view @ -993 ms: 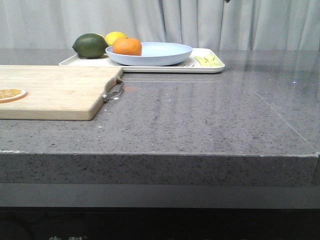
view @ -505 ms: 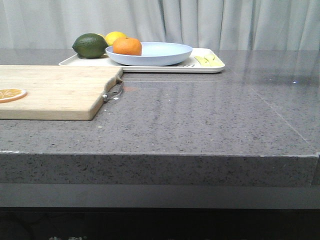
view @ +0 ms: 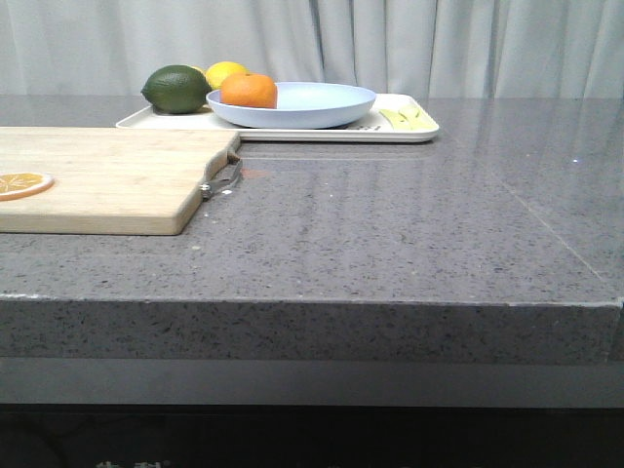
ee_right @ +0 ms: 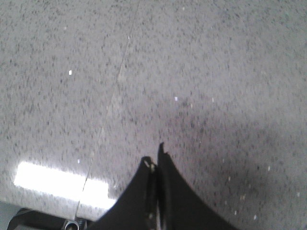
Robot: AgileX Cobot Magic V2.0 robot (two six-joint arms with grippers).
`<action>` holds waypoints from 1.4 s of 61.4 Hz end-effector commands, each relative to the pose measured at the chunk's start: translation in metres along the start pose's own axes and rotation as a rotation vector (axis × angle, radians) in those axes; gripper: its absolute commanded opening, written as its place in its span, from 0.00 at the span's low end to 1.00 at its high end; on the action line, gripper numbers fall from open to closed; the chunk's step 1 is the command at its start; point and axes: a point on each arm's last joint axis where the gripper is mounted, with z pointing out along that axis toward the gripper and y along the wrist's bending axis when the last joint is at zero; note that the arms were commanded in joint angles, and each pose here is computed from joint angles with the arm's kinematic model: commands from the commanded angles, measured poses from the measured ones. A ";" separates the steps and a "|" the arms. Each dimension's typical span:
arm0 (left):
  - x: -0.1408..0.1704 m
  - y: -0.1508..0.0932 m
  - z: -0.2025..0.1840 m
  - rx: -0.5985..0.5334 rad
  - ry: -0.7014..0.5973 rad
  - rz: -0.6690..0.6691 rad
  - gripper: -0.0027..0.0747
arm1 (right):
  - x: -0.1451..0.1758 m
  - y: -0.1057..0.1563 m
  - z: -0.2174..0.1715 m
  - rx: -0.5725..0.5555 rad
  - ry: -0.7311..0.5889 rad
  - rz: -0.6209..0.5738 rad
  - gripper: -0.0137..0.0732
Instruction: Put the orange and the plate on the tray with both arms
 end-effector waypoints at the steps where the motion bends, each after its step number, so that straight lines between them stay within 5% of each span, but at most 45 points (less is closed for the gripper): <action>1: -0.016 -0.001 -0.002 0.006 -0.104 -0.009 0.01 | 0.021 -0.001 -0.022 0.014 -0.196 -0.012 0.08; 30: -0.016 -0.001 -0.002 0.006 -0.104 -0.009 0.01 | 0.148 0.001 -0.052 0.028 -0.658 -0.019 0.08; 86: -0.016 -0.001 -0.002 0.006 -0.104 -0.009 0.01 | 0.154 0.001 -0.056 0.029 -0.726 -0.020 0.08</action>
